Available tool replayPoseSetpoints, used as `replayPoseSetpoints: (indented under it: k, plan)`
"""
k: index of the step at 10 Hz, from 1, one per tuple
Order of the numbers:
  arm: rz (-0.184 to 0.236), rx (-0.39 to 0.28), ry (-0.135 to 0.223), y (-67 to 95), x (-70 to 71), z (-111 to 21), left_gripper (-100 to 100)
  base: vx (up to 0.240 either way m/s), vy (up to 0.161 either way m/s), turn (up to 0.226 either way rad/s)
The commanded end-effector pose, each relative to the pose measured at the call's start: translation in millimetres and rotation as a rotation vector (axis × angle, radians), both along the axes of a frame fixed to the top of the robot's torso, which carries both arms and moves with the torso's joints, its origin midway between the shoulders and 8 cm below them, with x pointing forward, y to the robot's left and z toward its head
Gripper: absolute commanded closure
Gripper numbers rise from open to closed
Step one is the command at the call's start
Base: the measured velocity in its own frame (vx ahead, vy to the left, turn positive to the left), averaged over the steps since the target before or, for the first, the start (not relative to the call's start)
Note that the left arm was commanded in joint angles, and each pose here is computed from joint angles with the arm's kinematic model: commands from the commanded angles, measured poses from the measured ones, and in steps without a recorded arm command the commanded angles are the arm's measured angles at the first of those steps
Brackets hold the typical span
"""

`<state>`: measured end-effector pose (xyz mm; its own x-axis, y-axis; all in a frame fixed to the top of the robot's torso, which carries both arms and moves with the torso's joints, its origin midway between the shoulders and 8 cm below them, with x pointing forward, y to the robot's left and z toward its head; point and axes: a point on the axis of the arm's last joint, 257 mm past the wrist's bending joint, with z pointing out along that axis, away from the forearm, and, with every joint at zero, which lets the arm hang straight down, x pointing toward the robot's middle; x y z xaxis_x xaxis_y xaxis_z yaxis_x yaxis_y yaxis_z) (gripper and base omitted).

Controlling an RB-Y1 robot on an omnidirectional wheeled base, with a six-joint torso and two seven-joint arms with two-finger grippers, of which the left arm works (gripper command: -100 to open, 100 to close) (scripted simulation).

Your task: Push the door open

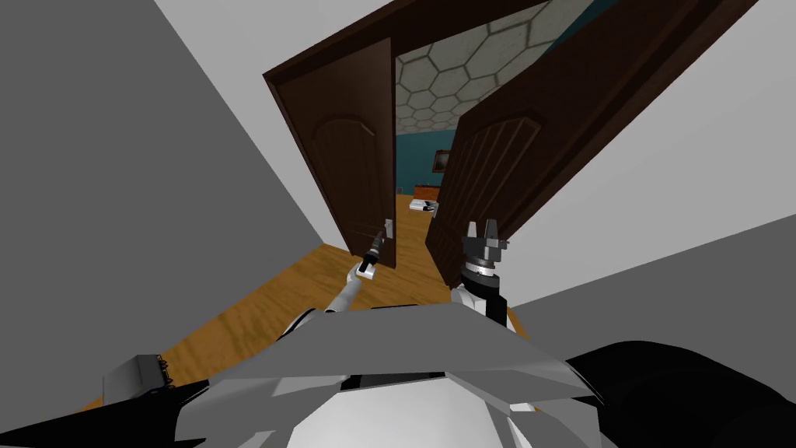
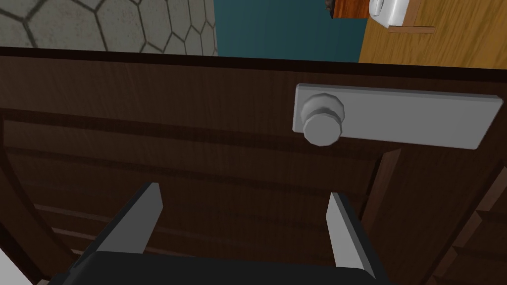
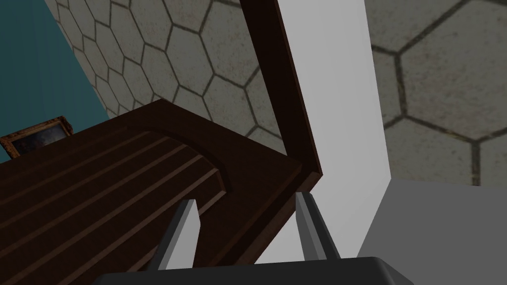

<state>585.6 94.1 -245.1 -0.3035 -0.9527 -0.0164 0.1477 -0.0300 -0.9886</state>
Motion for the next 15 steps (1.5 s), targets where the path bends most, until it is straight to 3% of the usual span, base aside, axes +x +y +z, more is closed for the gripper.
replayPoseSetpoints:
  k: [1, 12, 15]
  plan:
    - [-0.009, 0.004, 0.024, -4.6, 1.6, -9.4, -100, 0.057, 0.043, -0.009]
    - [-0.058, 0.034, 0.147, -31.2, 10.2, -51.0, -100, 0.063, 0.060, -0.014]
    - [-0.044, 0.042, 0.139, -19.4, 11.8, -50.2, -100, 0.101, -0.021, -0.017]
